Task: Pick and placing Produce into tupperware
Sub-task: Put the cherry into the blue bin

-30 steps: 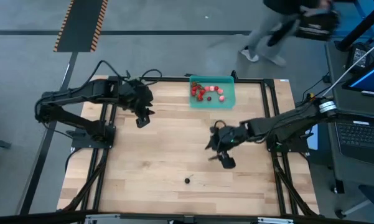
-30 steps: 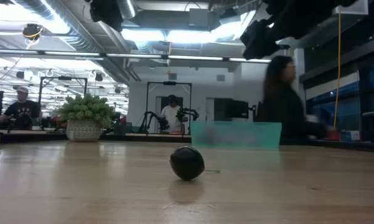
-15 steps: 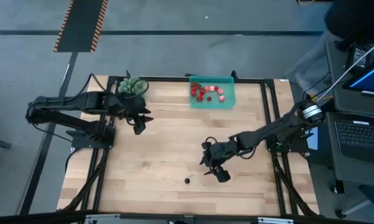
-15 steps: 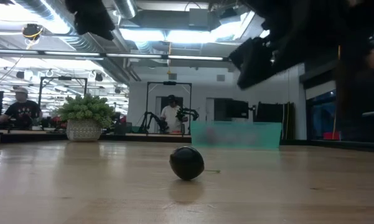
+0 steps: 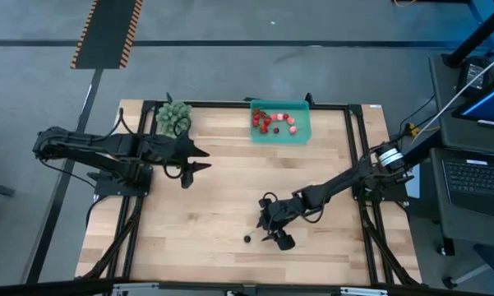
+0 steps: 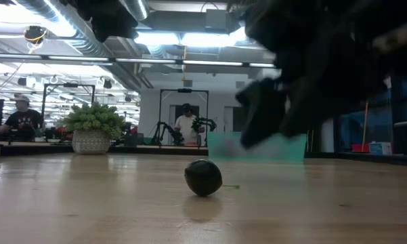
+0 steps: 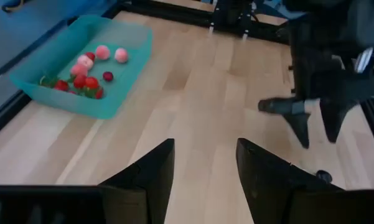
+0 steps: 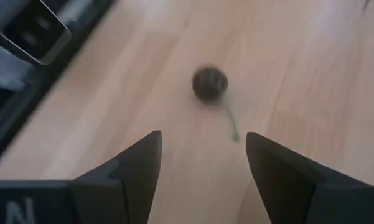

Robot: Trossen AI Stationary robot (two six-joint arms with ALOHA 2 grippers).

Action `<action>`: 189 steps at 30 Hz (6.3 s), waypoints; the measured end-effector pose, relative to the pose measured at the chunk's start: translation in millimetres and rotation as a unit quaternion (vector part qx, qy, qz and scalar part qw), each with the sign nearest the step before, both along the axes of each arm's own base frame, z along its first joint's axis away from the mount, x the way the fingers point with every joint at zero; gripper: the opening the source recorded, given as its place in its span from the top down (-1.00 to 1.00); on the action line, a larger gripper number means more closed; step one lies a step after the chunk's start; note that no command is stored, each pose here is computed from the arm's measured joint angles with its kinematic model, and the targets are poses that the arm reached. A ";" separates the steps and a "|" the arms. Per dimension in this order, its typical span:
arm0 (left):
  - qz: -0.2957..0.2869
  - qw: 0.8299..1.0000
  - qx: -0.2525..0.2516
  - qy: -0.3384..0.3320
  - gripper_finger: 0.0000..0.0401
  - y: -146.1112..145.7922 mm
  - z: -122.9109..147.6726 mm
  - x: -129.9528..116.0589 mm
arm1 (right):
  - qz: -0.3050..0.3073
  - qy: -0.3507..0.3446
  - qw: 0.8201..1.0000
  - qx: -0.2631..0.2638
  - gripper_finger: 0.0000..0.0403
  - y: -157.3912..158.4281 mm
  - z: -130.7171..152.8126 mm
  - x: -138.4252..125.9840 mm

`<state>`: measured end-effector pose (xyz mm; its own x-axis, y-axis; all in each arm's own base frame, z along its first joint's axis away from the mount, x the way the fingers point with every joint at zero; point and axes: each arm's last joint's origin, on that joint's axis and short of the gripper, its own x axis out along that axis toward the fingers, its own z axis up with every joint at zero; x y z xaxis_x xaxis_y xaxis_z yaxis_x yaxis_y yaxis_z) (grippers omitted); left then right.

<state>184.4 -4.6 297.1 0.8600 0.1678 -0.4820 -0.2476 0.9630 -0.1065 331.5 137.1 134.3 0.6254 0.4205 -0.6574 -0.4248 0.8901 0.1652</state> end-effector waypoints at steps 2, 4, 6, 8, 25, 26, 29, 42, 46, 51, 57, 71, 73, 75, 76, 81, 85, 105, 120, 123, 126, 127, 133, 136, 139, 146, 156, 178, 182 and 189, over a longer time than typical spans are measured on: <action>-0.001 1.000 0.002 -0.003 0.18 0.0 -2.9 1.0 | -0.003 0.015 1.000 -0.002 -0.17 1.2 -9.3 3.0; -0.001 1.000 0.002 -0.013 0.18 -0.1 -2.2 2.0 | -0.001 0.017 1.000 -0.006 -0.17 3.4 -15.3 8.6; 0.000 1.000 0.002 -0.011 0.18 0.0 -2.9 1.8 | 0.000 0.020 1.000 -0.011 -0.17 4.6 -19.5 11.9; 0.000 1.000 0.002 -0.010 0.18 0.0 -3.0 1.8 | 0.000 0.017 1.000 -0.013 -0.17 6.5 -20.7 16.9; -0.002 1.000 0.004 -0.017 0.18 -0.1 -1.7 2.5 | -0.026 0.006 0.998 -0.059 -0.12 6.0 -31.0 22.5; -0.002 1.000 0.004 -0.017 0.18 -0.1 -1.8 2.5 | -0.025 0.006 0.998 -0.059 -0.09 6.5 -30.9 22.3; -0.002 1.000 0.004 -0.017 0.18 -0.1 -1.8 2.5 | -0.026 0.007 0.998 -0.061 -0.02 7.1 -32.4 22.2; -0.002 1.000 0.004 -0.016 0.18 -0.1 -1.9 2.4 | -0.010 -0.003 0.997 -0.081 0.11 19.2 -33.5 17.2; -0.002 1.000 0.004 -0.016 0.18 0.0 -1.9 2.4 | -0.007 -0.008 0.996 -0.093 0.11 21.7 -33.5 16.0; -0.002 1.000 0.004 -0.016 0.18 -0.1 -1.9 2.4 | -0.009 -0.008 0.996 -0.093 0.12 21.5 -33.7 16.1; -0.002 1.000 0.004 -0.016 0.18 -0.1 -1.9 2.4 | -0.015 -0.004 0.996 -0.086 0.29 21.7 -33.7 16.0; -0.002 1.000 0.003 -0.016 0.18 -0.1 -1.9 2.4 | -0.046 0.004 0.996 -0.076 0.62 20.8 -34.0 16.1; -0.002 1.000 0.003 -0.017 0.18 -0.1 -1.9 2.4 | -0.048 0.004 0.996 -0.077 0.68 20.7 -34.1 16.1; -0.002 1.000 0.003 -0.016 0.18 -0.1 -1.9 2.4 | -0.052 0.005 0.996 -0.075 0.74 20.5 -34.3 16.1; -0.002 1.000 0.003 -0.016 0.18 0.0 -1.9 2.4 | -0.057 0.007 0.996 -0.072 0.78 20.4 -34.3 16.1; -0.002 1.000 0.003 -0.017 0.18 0.0 -1.9 2.4 | -0.059 0.006 0.996 -0.071 0.97 19.9 -34.1 16.5; -0.001 1.000 0.002 -0.017 0.18 0.0 -1.7 2.4 | -0.067 -0.004 0.995 -0.075 0.98 18.4 -33.0 17.7; 0.002 1.000 -0.005 -0.016 0.18 -0.2 -1.9 2.3 | -0.096 -0.071 0.986 -0.119 0.99 2.2 17.2 16.6; 0.002 1.000 -0.005 -0.016 0.18 -0.2 -2.0 2.3 | -0.070 -0.047 0.994 -0.074 0.61 -2.0 33.2 10.2; 0.002 1.000 -0.005 -0.016 0.18 -0.2 -2.0 2.3 | -0.068 -0.056 0.994 -0.064 0.40 -1.0 35.0 11.5; 0.002 1.000 -0.005 -0.016 0.18 -0.2 -2.0 2.3 | -0.069 -0.079 0.993 -0.051 0.17 1.5 37.8 14.5; 0.002 1.000 -0.006 -0.016 0.18 -0.2 -2.0 2.3 | -0.071 -0.087 0.993 -0.045 0.11 2.2 37.8 16.2; 0.007 1.000 -0.015 -0.016 0.18 -0.2 -2.3 2.1 | -0.091 -0.082 0.992 -0.014 -0.22 6.6 23.8 24.1; 0.007 1.000 -0.015 -0.015 0.18 -0.2 -2.5 2.0 | -0.078 -0.081 0.994 -0.006 -0.30 13.7 24.3 34.2; 0.007 1.000 -0.015 -0.012 0.18 -0.2 -3.0 1.7 | -0.035 -0.087 0.996 -0.004 -0.32 28.4 29.3 47.0; 0.007 1.000 -0.015 -0.009 0.18 -0.3 -3.5 1.5 | 0.016 -0.029 0.998 -0.054 -0.32 51.8 31.2 66.6; 0.008 1.000 -0.016 -0.009 0.18 -0.2 -3.5 1.5 | 0.062 -0.022 0.994 -0.086 -0.32 83.1 10.7 83.6; 0.009 1.000 -0.018 -0.009 0.18 -0.2 -3.6 1.5 | 0.068 -0.009 0.991 -0.115 -0.32 75.1 -13.3 91.7; 0.009 1.000 -0.018 -0.009 0.18 -0.2 -3.6 1.5 | 0.064 -0.010 0.991 -0.116 -0.32 72.2 -13.0 93.3; 0.009 1.000 -0.018 -0.009 0.18 -0.2 -3.7 1.4 | 0.066 -0.006 0.991 -0.117 -0.32 72.5 -21.3 94.1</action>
<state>185.8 -4.7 293.4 0.8656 0.1668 -0.4721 -0.2629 0.9538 -0.1451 425.6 209.6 113.0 0.5833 0.3364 -0.7393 -0.5403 0.8404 -0.0439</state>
